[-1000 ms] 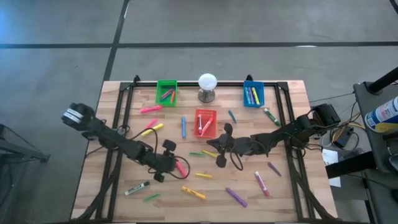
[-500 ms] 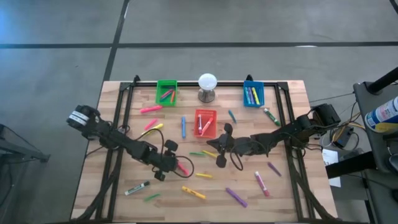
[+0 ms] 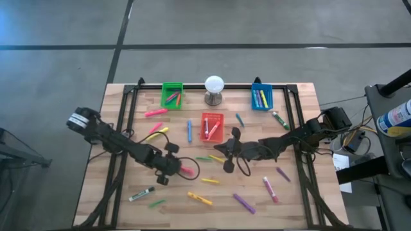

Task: Pick & Place Markers
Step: Put the orange highlighter into the blue bin, then put the pink pen into the green bin, then put the top yellow pen into the green bin

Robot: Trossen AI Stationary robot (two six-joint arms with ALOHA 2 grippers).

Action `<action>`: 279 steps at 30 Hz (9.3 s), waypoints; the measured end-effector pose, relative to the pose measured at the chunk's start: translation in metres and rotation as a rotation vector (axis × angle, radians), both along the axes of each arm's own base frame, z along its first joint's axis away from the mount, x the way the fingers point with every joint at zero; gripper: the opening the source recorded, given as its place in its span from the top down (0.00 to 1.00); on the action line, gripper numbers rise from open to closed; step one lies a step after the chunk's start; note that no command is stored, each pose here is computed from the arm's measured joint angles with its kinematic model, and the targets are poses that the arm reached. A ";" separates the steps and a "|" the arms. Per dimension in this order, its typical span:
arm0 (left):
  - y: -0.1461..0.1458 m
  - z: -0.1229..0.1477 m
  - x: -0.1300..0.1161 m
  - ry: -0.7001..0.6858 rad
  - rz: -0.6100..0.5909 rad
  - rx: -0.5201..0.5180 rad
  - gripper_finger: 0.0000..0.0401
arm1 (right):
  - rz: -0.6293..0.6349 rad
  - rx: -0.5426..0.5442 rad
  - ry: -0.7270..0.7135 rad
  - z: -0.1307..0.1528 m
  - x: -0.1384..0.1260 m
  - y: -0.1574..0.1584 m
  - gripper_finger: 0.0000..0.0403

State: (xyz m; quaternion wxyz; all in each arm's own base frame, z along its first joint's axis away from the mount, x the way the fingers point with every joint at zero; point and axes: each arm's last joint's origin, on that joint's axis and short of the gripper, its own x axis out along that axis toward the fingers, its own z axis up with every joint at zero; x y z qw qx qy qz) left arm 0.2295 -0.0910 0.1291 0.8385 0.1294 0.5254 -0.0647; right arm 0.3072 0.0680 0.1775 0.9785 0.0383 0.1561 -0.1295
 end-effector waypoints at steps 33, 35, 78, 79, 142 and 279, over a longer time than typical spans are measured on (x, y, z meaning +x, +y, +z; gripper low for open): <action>0.051 0.039 -0.022 -1.167 0.142 -0.366 0.88 | -0.031 -0.083 -0.177 -0.015 0.021 -0.013 0.92; 0.051 0.043 -0.020 -1.186 0.124 -0.366 0.88 | -0.028 -0.093 -0.187 -0.012 0.024 -0.013 0.87; 0.054 0.041 -0.020 -1.177 0.145 -0.286 0.67 | -0.028 -0.097 -0.176 0.065 0.044 -0.023 0.86; 0.055 0.040 -0.020 -1.169 0.145 -0.281 0.68 | -0.083 -0.102 -0.128 0.072 0.037 -0.027 0.86; 0.065 0.063 -0.032 -0.778 0.466 -0.018 0.96 | -0.573 0.063 0.248 0.012 -0.113 -0.115 0.98; 0.159 0.040 -0.075 -1.174 0.442 -0.150 1.00 | -0.176 0.142 0.042 0.007 -0.090 -0.023 0.78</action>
